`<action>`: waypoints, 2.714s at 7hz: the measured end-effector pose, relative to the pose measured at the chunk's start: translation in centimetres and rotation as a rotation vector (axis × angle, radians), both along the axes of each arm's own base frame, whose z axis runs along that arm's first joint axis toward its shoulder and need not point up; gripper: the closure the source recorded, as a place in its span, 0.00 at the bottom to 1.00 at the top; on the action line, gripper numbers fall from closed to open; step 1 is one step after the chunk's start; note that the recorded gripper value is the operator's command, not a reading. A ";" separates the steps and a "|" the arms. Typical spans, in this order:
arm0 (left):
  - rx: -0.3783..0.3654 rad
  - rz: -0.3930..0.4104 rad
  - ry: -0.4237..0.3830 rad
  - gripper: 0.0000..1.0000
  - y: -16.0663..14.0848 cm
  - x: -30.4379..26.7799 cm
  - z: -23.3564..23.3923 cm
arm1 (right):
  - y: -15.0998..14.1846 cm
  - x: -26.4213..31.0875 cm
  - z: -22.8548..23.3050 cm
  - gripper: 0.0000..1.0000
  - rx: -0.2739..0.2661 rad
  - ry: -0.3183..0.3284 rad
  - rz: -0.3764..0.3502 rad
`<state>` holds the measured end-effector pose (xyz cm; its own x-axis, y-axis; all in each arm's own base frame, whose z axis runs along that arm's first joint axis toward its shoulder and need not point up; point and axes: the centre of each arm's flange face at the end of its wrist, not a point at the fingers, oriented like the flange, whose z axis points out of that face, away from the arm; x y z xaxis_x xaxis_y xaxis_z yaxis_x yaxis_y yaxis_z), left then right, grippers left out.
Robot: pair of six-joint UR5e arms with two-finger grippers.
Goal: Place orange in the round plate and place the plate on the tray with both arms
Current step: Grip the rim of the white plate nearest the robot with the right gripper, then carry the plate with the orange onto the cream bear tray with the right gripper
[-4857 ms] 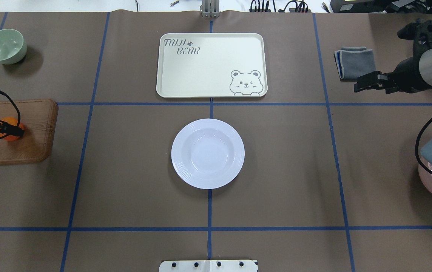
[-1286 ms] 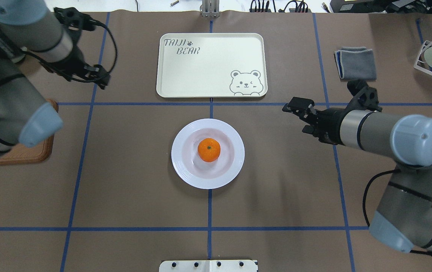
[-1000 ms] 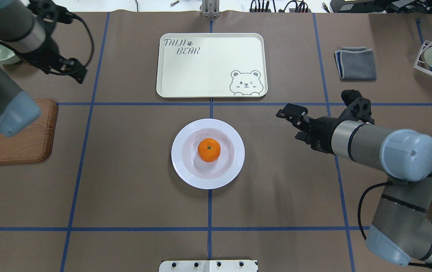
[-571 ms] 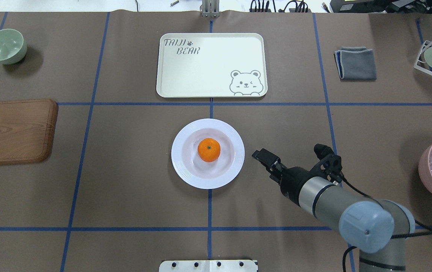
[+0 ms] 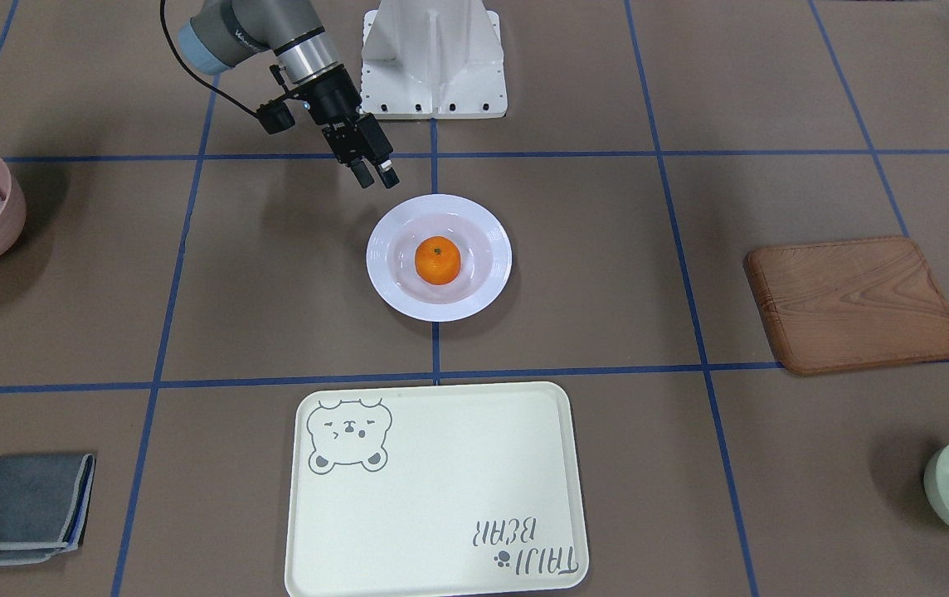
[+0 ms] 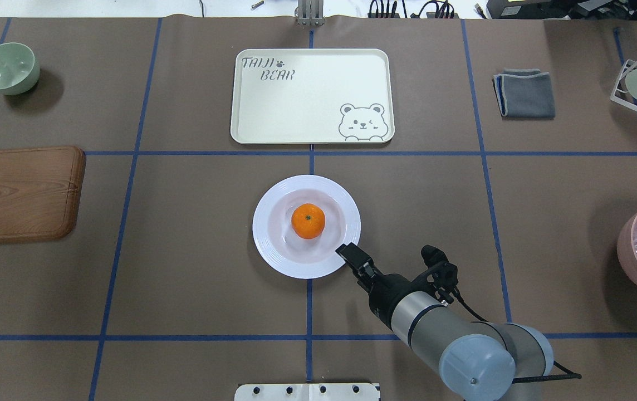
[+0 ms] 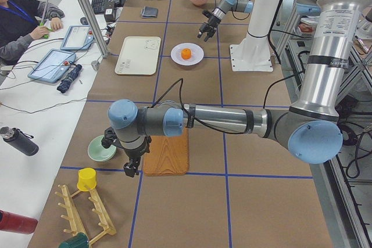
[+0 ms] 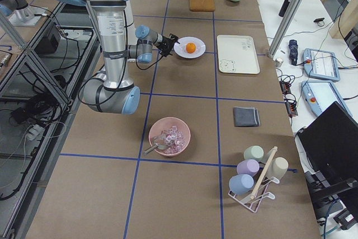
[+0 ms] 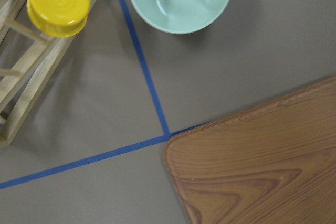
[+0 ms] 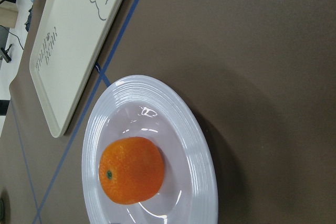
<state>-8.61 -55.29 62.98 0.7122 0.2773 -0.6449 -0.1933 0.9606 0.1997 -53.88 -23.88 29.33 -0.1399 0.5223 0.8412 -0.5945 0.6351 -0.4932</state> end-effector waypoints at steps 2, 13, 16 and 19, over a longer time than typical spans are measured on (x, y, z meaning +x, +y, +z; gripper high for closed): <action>-0.003 -0.002 0.001 0.02 0.3 -0.2 0.3 | 0.3 -2.1 0.6 0.31 -0.010 0.026 -0.006; -0.037 -0.008 0.002 0.02 2.5 -0.4 2.1 | -3.1 -3.8 -1.3 1.00 -0.041 -0.059 0.161; -0.057 -0.024 0.036 0.02 4.3 -0.5 2.8 | -3.9 -2.0 -2.5 1.00 -0.023 -0.187 0.245; -0.064 -0.067 0.088 0.02 7.6 -1.0 2.0 | -8.2 1.1 -6.5 1.00 -0.018 -0.339 0.329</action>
<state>-9.65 -47.71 64.96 0.6676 0.1873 -0.7206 -0.1123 0.9821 0.1513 -52.82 -32.05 22.81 -0.5659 0.4180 0.7107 -0.5663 0.4295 -0.7035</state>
